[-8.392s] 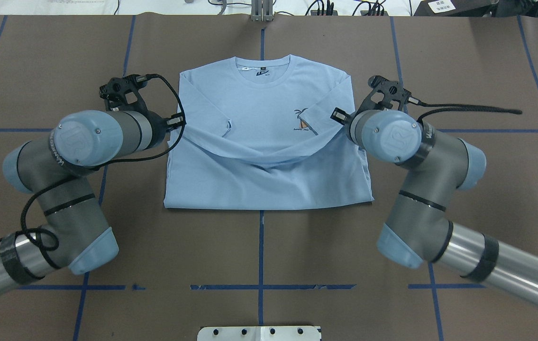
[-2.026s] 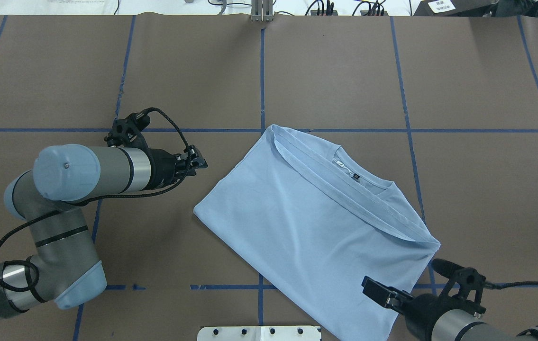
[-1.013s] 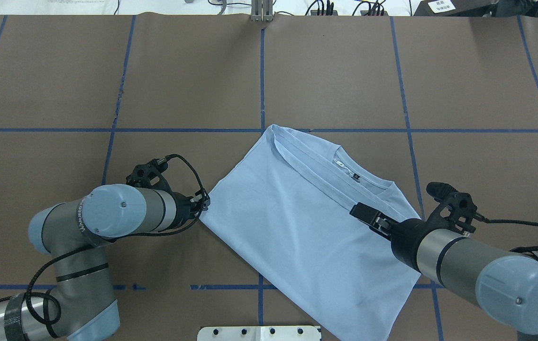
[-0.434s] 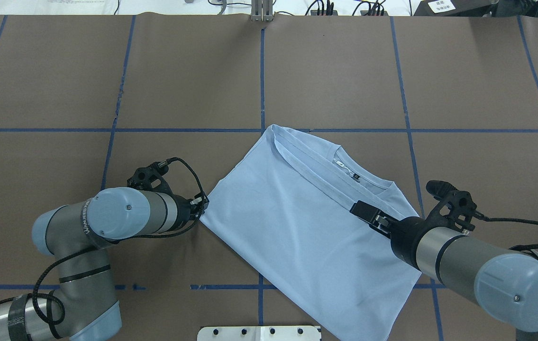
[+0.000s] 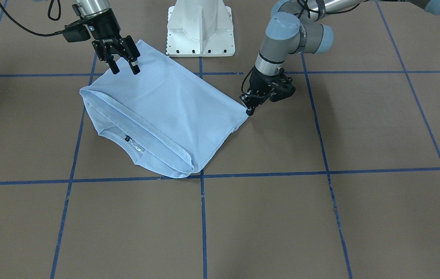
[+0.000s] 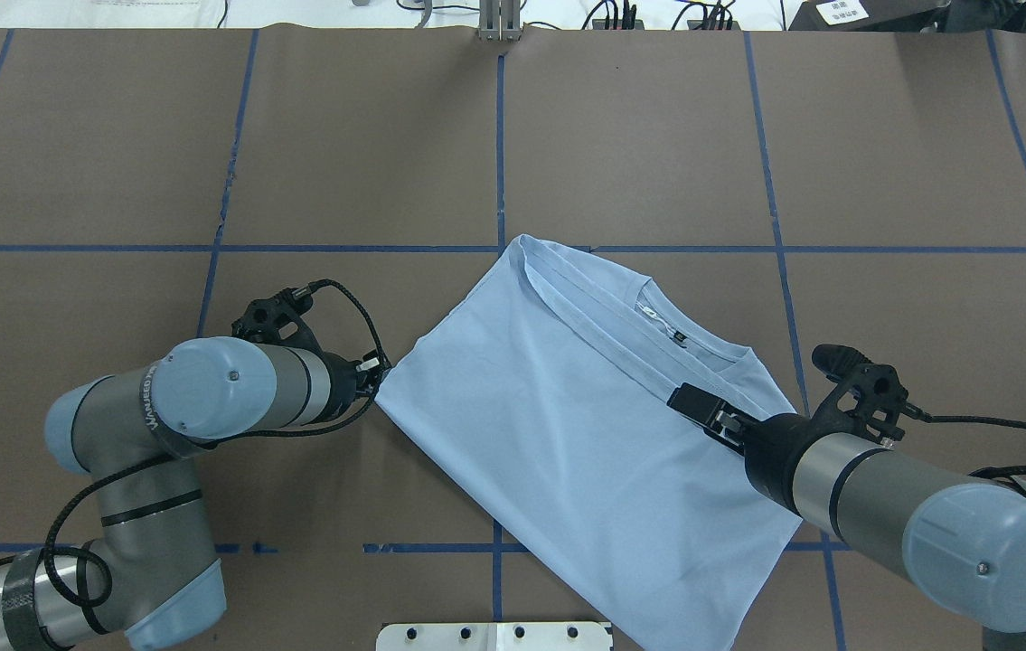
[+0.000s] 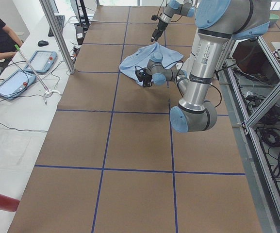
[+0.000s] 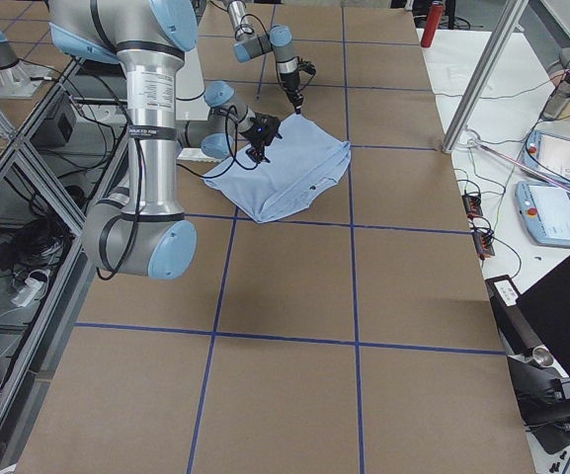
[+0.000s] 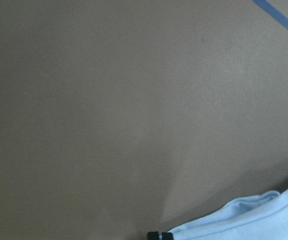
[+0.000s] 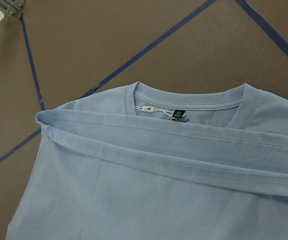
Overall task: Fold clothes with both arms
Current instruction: 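Fold the shirt's side with the left gripper over toward the right gripper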
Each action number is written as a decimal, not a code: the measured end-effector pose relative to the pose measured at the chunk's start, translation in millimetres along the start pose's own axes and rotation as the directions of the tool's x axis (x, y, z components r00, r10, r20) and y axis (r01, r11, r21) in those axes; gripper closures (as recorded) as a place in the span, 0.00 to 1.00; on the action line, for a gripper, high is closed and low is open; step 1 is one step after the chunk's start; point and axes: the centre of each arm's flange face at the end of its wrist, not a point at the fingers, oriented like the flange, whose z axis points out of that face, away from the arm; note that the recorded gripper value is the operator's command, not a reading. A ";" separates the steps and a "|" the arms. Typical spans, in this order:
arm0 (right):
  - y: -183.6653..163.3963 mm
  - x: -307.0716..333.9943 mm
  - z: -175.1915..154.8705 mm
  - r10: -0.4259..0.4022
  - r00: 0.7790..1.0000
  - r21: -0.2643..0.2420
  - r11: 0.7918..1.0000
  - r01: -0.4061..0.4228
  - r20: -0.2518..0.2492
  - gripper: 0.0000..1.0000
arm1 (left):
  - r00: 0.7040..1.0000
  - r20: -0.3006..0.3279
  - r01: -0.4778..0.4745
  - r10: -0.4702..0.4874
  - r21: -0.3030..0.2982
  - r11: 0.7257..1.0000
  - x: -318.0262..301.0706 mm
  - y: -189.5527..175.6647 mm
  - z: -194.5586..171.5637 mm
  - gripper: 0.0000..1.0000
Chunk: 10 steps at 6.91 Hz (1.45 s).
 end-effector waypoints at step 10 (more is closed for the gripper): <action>0.0 -24.9 1.6 0.044 0.995 -0.024 0.999 -0.042 0.092 0.00 | 0.985 -0.139 -0.062 0.105 0.282 0.957 154.3 -261.9 96.5 0.65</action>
